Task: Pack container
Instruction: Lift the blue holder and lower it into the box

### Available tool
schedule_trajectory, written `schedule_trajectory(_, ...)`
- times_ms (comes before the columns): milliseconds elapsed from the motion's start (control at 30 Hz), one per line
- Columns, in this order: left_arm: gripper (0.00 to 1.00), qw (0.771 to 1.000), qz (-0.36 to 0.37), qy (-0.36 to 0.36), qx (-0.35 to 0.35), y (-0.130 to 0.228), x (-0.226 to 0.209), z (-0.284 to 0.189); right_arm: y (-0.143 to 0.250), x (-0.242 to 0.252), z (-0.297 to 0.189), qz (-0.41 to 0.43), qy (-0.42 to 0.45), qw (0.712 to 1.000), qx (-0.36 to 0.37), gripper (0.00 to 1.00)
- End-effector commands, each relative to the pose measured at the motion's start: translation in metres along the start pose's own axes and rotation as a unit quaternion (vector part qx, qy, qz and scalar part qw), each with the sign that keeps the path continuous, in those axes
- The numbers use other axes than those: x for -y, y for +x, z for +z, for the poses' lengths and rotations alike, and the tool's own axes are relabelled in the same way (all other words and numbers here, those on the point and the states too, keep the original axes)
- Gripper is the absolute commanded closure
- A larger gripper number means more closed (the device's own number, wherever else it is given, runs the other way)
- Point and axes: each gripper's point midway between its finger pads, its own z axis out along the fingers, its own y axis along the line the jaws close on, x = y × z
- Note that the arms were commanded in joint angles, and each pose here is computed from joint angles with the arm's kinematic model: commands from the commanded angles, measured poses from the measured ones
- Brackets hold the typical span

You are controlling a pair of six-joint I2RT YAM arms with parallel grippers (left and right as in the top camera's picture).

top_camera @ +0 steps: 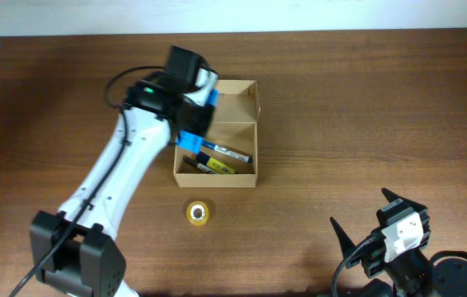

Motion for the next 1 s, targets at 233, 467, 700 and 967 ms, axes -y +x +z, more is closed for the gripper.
schedule_trajectory(233,0.54,0.985,0.166,-0.015,-0.049,0.019,0.02,-0.002,0.001,0.003,0.0,0.006,0.009,1.0,0.0,0.01)
schedule_trajectory(467,0.54,0.975,0.197,-0.03,-0.094,0.029,0.016,0.029,0.001,0.003,0.0,0.006,0.009,1.0,0.0,0.01)
schedule_trajectory(700,0.54,0.969,0.227,-0.025,-0.1,0.028,0.032,0.05,0.001,0.003,0.0,0.006,0.009,1.0,0.0,0.01)
schedule_trajectory(967,0.45,0.967,0.233,-0.02,-0.102,0.029,0.04,0.061,0.001,0.003,0.0,0.006,0.009,1.0,0.0,0.01)
